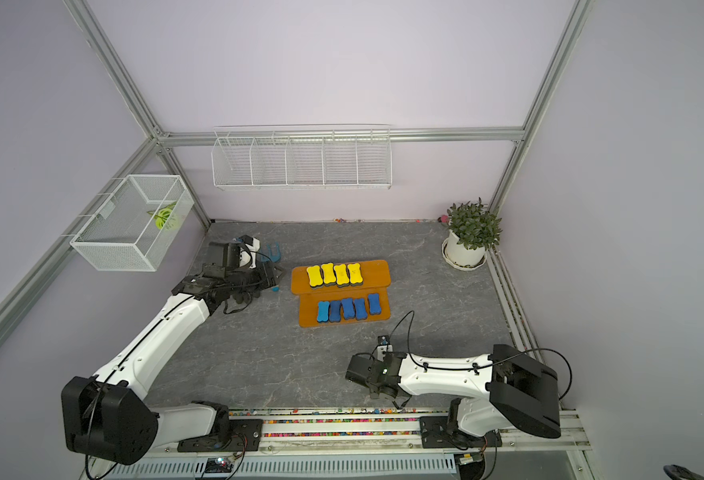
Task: Remove the whiteboard erasers from the shelf
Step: Place the whiteboard eraser at the center of the board.
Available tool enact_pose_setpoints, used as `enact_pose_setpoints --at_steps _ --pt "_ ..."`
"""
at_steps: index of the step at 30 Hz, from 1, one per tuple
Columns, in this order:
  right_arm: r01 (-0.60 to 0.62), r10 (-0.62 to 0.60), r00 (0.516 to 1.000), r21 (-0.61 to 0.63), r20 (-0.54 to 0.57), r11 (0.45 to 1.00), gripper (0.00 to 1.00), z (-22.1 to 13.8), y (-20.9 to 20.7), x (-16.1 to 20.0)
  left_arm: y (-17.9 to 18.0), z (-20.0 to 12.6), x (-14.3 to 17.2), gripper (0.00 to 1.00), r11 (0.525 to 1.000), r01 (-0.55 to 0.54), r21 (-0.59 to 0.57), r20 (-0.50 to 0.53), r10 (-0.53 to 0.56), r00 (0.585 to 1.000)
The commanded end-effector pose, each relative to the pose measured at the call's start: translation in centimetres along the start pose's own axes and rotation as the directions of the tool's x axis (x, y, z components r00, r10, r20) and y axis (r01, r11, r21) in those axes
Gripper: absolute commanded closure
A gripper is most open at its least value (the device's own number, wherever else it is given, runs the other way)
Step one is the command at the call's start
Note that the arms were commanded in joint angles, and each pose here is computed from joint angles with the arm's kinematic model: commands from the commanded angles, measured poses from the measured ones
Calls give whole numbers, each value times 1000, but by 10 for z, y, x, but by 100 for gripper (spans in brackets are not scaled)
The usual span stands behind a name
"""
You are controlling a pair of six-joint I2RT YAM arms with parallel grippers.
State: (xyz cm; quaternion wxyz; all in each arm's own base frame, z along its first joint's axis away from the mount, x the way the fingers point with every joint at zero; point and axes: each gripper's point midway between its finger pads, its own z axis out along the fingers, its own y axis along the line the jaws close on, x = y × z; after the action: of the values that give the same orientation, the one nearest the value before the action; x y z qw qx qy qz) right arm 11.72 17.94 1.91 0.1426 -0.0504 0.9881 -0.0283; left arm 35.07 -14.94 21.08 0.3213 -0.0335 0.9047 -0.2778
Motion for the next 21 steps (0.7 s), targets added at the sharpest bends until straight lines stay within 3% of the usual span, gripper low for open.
enact_pose_setpoints --at_steps 1,7,12,21 --pt "15 -16 1000 24 5 1000 42 -4 -8 1 -3 -1 -2 45 1000 -23 8 11 23 1000" --pt "39 -43 998 93 49 995 40 -26 -19 -15 -5 -1 -4 45 1000 -23 11 11 22 1000" --pt "58 -60 993 24 102 998 39 -53 -12 -45 -6 1 -5 45 999 -34 2 2 34 999" --pt "121 -76 965 -169 250 978 41 -110 11 -157 -8 9 -13 44 999 -39 -9 -25 38 999"
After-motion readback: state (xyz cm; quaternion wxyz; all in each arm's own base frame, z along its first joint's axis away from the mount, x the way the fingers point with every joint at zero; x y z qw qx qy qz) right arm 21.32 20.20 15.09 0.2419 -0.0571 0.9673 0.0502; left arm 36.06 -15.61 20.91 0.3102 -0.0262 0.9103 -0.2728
